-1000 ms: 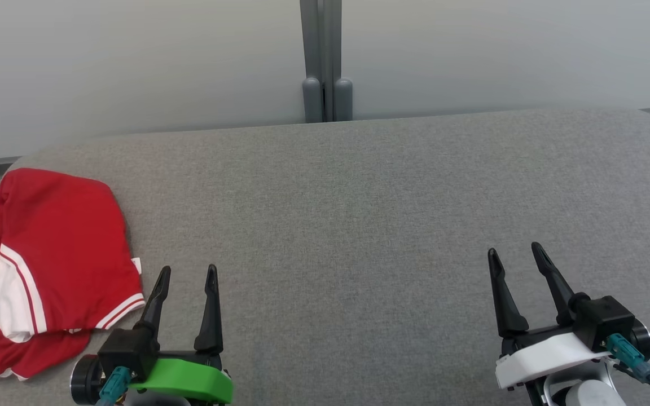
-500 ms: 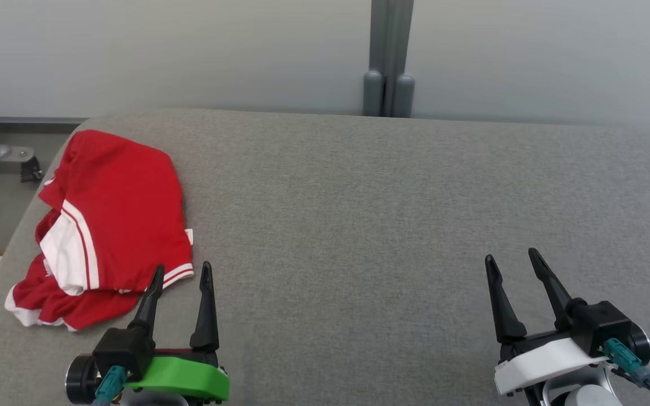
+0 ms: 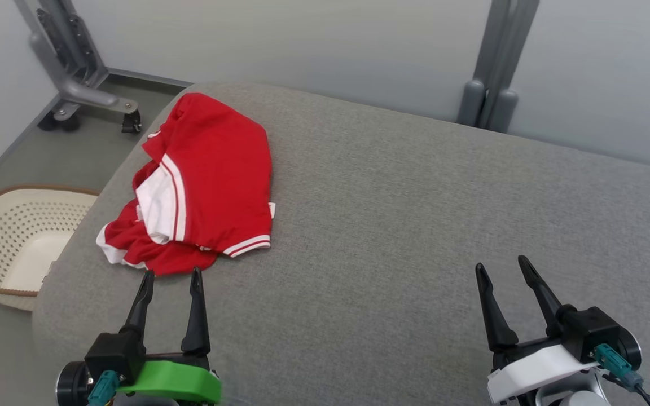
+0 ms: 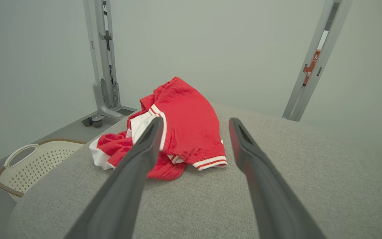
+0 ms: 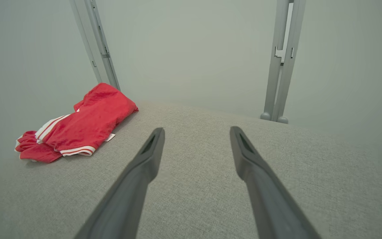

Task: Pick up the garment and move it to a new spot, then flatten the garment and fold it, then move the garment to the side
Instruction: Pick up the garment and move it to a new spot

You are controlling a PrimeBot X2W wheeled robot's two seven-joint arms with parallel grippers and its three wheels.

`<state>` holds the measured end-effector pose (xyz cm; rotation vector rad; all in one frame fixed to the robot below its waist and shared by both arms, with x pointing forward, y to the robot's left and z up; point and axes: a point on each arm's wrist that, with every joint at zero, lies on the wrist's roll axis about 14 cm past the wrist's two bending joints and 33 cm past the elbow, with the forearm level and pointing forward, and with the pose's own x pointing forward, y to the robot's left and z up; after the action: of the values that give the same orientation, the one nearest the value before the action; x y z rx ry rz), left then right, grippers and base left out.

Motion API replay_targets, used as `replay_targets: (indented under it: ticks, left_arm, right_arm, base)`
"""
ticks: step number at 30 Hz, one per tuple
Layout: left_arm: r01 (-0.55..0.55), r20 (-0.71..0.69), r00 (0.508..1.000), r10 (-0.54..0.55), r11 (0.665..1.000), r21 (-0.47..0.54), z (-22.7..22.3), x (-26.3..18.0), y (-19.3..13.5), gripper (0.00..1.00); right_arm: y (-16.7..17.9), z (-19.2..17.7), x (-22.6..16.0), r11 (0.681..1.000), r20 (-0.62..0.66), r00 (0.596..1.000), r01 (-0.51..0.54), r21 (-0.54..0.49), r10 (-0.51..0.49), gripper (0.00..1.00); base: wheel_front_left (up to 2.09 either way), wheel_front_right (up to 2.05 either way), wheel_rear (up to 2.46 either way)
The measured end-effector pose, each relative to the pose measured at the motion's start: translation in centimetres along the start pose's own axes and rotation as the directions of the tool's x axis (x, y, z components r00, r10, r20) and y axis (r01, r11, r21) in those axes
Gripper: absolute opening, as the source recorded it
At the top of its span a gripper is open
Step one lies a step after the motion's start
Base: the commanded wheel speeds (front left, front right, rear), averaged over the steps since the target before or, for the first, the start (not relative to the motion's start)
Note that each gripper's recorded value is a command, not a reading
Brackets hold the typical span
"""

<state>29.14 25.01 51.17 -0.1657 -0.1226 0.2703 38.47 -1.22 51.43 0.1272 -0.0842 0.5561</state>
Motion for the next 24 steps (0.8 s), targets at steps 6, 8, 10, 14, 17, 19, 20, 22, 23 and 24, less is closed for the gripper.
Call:
replay_targets:
  ticks: [6,8,10,14,17,19,20,22,23,24]
  left_arm:
    - [-0.092,0.019,0.996,0.092,0.996,0.007,0.7,-1.7,2.9,1.0]
    - [-0.11,0.023,0.994,0.11,0.994,0.009,0.8,-2.2,3.4,1.0]
    - [-0.126,0.027,0.992,0.125,0.992,0.009,1.0,-2.7,3.9,1.0]
    - [-0.127,0.025,0.992,0.126,0.991,0.034,0.9,-3.0,4.2,1.0]
    - [-0.119,0.043,0.992,0.116,0.991,0.062,1.7,-2.2,4.4,1.0]
    - [-0.103,0.085,0.992,0.095,0.991,0.088,3.3,-0.5,4.6,1.0]
    - [-0.094,0.1,0.991,0.084,0.991,0.095,3.9,0.3,4.6,1.0]
    - [-0.075,0.111,0.992,0.06,0.988,0.133,4.7,2.4,4.9,1.0]
    - [-0.063,0.103,0.994,0.047,0.986,0.153,4.9,3.6,5.1,1.0]
    - [-0.053,0.095,0.995,0.038,0.985,0.166,4.9,4.6,5.2,1.0]
  right_arm:
    - [2.6,-0.3,1.4,0.996,-0.006,0.996,-0.087,0.006,0.087,1.0]
    - [3.3,-0.3,1.7,0.994,-0.006,0.994,-0.108,0.007,0.108,1.0]
    - [3.9,-0.3,1.9,0.992,-0.005,0.992,-0.126,0.008,0.126,1.0]
    - [4.1,-0.4,2.1,0.991,-0.009,0.991,-0.133,0.009,0.133,1.0]
    - [3.9,-0.7,2.4,0.991,-0.015,0.991,-0.134,-0.003,0.134,1.0]
    - [3.4,-0.8,3.0,0.992,-0.011,0.992,-0.125,-0.018,0.125,1.0]
    - [3.1,-0.9,3.2,0.993,-0.011,0.993,-0.118,-0.024,0.118,1.0]
    - [2.2,-1.5,3.5,0.994,-0.024,0.995,-0.102,-0.037,0.101,1.0]
    - [1.9,-1.8,3.7,0.994,-0.029,0.995,-0.097,-0.046,0.096,1.0]
    - [1.7,-2.0,3.9,0.994,-0.034,0.995,-0.096,-0.053,0.094,1.0]
  base:
    - [0.0,0.0,0.0]
    - [0.0,0.0,0.0]
    - [0.0,0.0,0.0]
    - [0.0,0.0,0.0]
    - [0.0,0.0,0.0]
    - [0.0,0.0,0.0]
    - [0.0,0.0,0.0]
    - [0.0,0.0,0.0]
    - [0.0,0.0,0.0]
    - [0.0,0.0,0.0]
